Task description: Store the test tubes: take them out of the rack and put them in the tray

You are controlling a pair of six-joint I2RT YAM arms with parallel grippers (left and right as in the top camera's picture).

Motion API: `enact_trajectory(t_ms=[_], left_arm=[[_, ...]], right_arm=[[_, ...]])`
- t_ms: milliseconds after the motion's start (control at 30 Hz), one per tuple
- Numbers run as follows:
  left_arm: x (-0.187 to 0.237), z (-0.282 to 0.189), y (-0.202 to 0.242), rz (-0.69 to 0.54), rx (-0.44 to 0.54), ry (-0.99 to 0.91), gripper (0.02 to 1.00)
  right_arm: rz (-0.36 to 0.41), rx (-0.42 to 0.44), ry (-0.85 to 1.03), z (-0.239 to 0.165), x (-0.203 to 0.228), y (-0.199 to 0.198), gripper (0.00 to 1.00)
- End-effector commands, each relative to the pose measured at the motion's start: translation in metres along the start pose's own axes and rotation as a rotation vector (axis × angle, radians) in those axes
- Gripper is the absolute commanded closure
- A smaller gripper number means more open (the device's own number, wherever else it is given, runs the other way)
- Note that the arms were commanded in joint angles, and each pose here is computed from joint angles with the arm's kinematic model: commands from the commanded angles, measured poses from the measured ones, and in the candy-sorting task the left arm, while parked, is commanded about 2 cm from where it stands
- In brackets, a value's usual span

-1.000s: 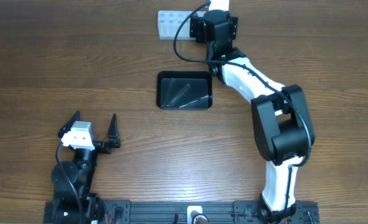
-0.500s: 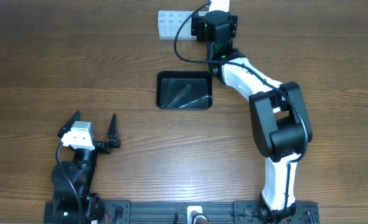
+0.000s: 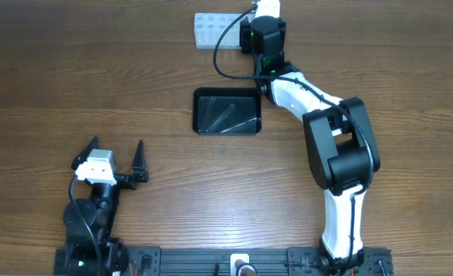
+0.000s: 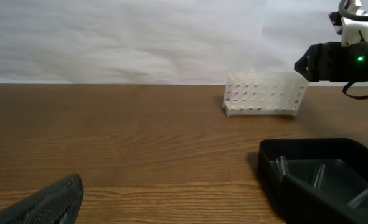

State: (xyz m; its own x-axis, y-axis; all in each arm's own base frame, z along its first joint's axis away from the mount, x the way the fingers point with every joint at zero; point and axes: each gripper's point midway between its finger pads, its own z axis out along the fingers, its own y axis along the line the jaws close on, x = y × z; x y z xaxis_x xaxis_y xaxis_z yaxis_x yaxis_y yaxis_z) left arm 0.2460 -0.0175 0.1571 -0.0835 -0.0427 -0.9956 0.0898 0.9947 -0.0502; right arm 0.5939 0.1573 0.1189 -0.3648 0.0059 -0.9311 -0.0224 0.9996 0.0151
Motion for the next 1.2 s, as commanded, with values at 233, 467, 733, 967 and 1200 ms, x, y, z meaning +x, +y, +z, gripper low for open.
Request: enact_trajectory(t_ms=[233,467,733,967,1200], left_arm=[[0.0011,-0.0002,0.0010,0.018,-0.003,-0.001,0.018],[0.0012,-0.0002,0.0010,0.018,-0.003,-0.001,0.018],[0.0012,-0.0002,0.0010,0.018,-0.003,-0.001,0.018],[0.0012,-0.0002,0.0010,0.018,-0.003,-0.001,0.018],[0.0011,-0.0002,0.0010,0.018,-0.003,-0.001,0.018]], right_arm=[[0.003,-0.007,-0.001,0.0048,0.0022,0.0002,0.533],[0.003,-0.021,0.001,0.0048,0.0025,0.0027,0.647],[0.003,-0.029,0.002,0.0047,0.0027,0.0040,0.689],[0.003,-0.029,0.002,0.0047,0.0027,0.0040,0.739],[0.003,-0.028,0.001,0.0047,0.0025,0.0039,0.768]])
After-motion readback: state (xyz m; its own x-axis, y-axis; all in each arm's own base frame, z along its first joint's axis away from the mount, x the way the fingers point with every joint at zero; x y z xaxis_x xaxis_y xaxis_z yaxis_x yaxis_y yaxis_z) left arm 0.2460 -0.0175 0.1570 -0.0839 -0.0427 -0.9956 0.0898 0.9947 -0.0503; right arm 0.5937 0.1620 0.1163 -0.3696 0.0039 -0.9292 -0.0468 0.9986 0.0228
